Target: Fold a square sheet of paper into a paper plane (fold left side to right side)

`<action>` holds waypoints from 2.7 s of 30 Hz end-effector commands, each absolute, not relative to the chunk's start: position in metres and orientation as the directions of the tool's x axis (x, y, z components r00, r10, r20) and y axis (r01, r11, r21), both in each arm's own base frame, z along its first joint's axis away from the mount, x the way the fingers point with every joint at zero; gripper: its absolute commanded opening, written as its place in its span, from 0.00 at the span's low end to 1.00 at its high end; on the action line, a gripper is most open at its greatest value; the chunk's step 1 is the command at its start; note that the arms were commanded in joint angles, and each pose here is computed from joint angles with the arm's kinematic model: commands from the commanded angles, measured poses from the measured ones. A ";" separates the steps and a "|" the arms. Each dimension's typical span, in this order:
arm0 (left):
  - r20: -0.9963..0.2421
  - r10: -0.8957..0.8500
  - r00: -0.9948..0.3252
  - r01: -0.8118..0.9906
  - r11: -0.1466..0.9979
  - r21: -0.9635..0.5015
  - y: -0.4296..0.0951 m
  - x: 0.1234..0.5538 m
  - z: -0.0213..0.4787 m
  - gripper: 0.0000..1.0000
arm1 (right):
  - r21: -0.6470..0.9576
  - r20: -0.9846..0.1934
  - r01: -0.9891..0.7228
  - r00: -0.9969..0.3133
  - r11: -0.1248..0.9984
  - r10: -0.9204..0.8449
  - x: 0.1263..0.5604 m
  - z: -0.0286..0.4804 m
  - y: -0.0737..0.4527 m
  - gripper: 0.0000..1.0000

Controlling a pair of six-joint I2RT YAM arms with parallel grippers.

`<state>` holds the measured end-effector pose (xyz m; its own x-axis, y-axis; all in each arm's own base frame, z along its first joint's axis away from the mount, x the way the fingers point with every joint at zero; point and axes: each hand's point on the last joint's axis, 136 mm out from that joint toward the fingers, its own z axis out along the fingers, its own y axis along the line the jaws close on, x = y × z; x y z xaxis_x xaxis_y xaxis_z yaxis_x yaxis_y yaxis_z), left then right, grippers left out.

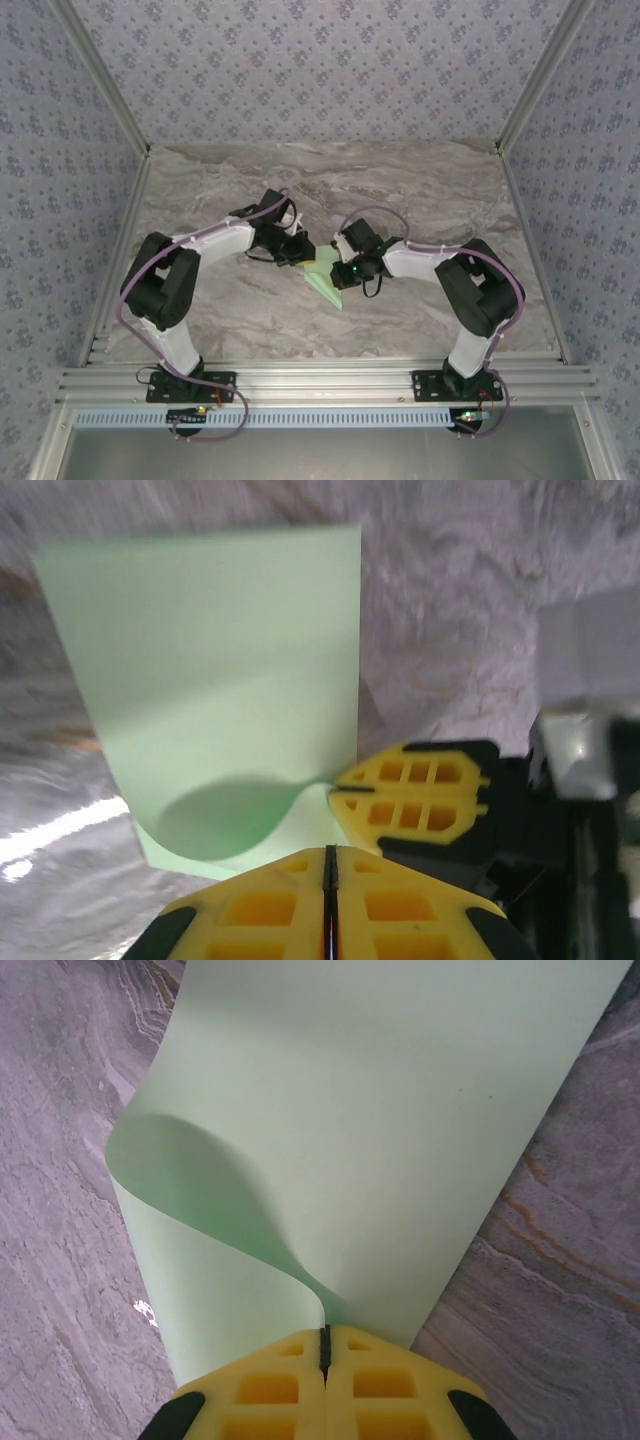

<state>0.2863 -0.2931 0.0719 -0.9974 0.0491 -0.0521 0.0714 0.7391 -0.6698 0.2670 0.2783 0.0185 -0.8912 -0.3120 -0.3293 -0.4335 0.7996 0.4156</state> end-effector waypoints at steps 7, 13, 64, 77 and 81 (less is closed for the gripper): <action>-0.032 0.065 -0.997 0.068 0.690 -0.721 -0.323 0.268 0.060 0.09 | 0.344 -0.155 -0.400 -0.917 0.850 -0.369 0.234 -0.019 0.252 0.00; -0.014 0.062 -0.998 0.055 0.733 -0.678 -0.320 0.262 0.041 0.09 | 0.335 -0.153 -0.403 -0.915 0.852 -0.373 0.233 -0.020 0.251 0.00; 0.064 0.039 -0.997 0.000 0.857 -0.515 -0.279 0.237 -0.018 0.07 | 0.620 -0.109 -0.337 -0.931 0.708 -0.347 0.207 0.036 0.285 0.28; 0.063 0.044 -0.997 0.006 0.860 -0.511 -0.279 0.239 -0.017 0.07 | 0.521 -0.057 -0.352 -0.924 0.778 -0.379 0.204 0.014 0.272 0.25; 0.062 0.045 -0.997 0.007 0.861 -0.508 -0.279 0.239 -0.017 0.07 | 0.491 -0.034 -0.356 -0.920 0.795 -0.390 0.200 0.010 0.266 0.21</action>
<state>0.2529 -0.3037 0.0159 -0.9985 0.0541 0.0034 0.0396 0.7702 -0.6366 0.2080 0.2767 0.0194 -0.9264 -0.3662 -0.0878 -0.3527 0.7622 0.5428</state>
